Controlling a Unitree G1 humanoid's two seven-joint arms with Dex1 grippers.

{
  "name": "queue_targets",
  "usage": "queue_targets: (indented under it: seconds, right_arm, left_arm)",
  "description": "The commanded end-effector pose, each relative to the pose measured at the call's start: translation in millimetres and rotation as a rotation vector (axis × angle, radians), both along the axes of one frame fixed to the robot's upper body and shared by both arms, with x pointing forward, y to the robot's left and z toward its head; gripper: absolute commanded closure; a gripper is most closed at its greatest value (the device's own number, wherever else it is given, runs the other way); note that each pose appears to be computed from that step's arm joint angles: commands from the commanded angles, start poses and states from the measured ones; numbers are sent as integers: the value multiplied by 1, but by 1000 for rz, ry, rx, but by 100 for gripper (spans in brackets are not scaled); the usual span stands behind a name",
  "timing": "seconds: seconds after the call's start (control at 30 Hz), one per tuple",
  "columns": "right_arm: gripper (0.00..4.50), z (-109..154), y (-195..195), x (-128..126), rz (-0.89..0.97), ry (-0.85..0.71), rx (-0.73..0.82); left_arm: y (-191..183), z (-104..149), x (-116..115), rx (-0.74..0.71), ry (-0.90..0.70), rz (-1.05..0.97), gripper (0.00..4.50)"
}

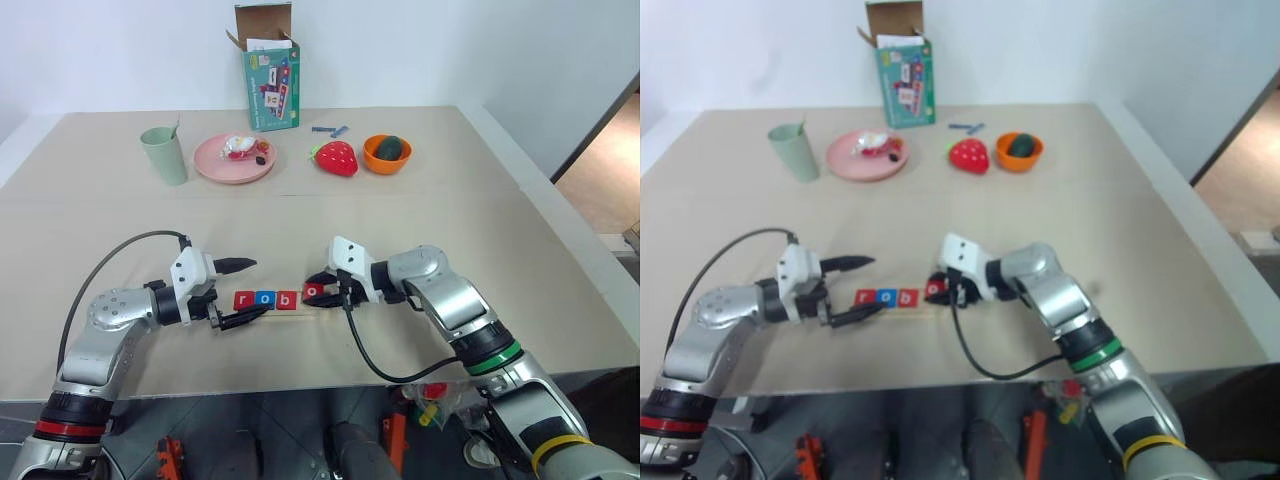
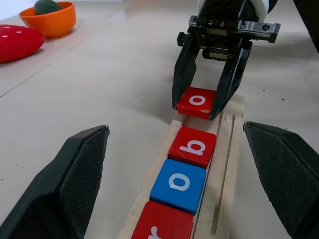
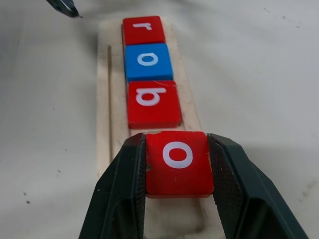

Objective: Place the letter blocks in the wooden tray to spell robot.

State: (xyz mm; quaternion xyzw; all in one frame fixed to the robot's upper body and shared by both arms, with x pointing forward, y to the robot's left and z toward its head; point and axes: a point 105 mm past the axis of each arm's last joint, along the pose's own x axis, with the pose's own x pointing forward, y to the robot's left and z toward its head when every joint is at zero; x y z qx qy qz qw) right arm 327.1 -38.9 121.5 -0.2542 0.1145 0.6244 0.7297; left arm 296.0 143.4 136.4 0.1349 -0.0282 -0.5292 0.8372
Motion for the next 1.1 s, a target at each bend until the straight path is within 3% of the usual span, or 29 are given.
queue_targets:
  seconds: [0.03,1.1]
  right_arm:
    - [302,13,9,-4,42,-31,23]
    - [302,1,13,-3,34,-1,20]
  left_arm:
    - [0,7,0,3,-42,-8,0]
    - [-3,7,-3,9,-50,-21,0]
